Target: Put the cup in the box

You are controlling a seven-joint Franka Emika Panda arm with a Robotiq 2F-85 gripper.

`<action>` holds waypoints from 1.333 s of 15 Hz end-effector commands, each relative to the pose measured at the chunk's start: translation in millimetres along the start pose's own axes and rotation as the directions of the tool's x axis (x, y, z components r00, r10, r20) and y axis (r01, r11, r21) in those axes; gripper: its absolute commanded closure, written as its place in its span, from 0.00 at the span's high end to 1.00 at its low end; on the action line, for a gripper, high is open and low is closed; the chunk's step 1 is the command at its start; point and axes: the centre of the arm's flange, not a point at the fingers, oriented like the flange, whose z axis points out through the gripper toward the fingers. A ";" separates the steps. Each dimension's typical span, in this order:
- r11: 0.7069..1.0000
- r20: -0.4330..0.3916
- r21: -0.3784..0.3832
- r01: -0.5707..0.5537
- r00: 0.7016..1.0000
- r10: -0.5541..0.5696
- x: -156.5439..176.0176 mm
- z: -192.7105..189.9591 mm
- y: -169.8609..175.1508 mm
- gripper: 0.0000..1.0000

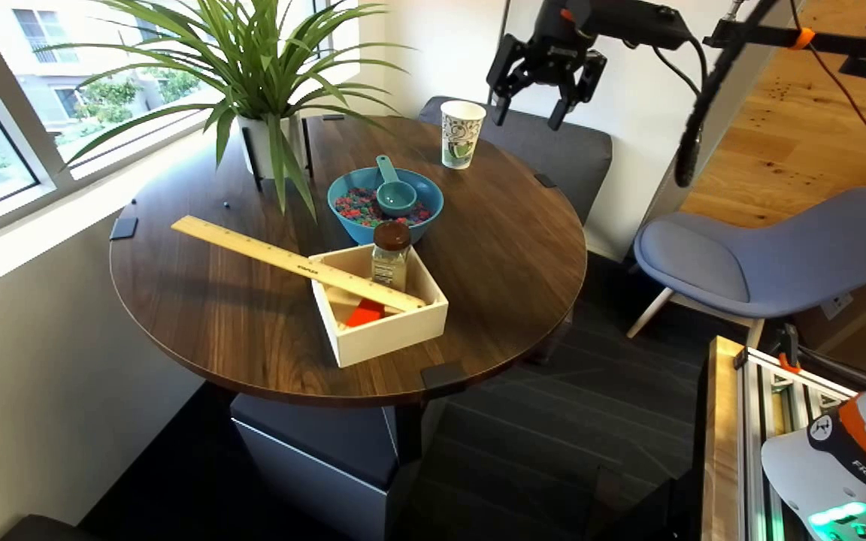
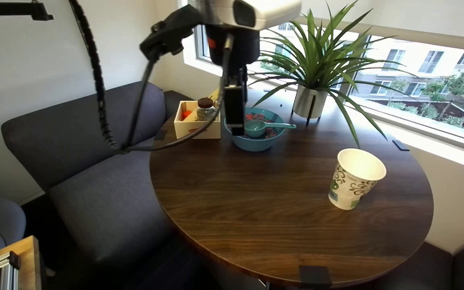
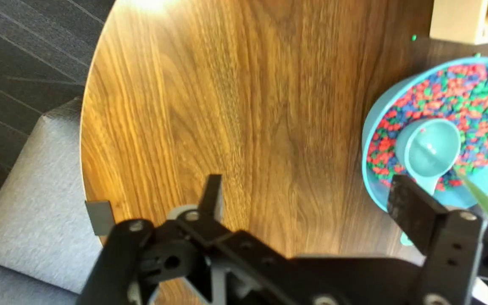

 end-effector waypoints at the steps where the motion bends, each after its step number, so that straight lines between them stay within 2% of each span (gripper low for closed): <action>1: 0.993 0.043 0.021 0.116 0.992 -0.116 78.0 0.5 -21.6 1.00; 5: 0.952 0.133 0.102 0.288 0.945 -0.300 129.3 2.7 -22.8 1.00; 6: 0.971 0.075 0.075 0.227 0.970 -0.233 88.9 10.2 -7.2 1.00; 8: 0.970 0.080 0.077 0.232 0.968 -0.238 98.2 12.7 -5.4 1.00; 11: 0.969 0.079 0.078 0.236 0.967 -0.241 94.8 10.3 -7.8 1.00; 13: 0.971 -0.037 0.098 0.216 0.976 -0.214 106.7 18.5 -8.7 1.00; 15: 0.950 -0.172 0.151 0.274 0.954 -0.247 135.0 22.0 -5.0 1.00; 16: 0.939 -0.207 0.162 0.303 0.941 -0.268 145.5 27.3 -3.7 1.00; 18: 0.922 -0.235 0.144 0.360 0.917 -0.322 159.0 40.4 1.7 1.00; 20: 0.908 -0.225 0.126 0.400 0.903 -0.366 164.3 56.6 6.0 1.00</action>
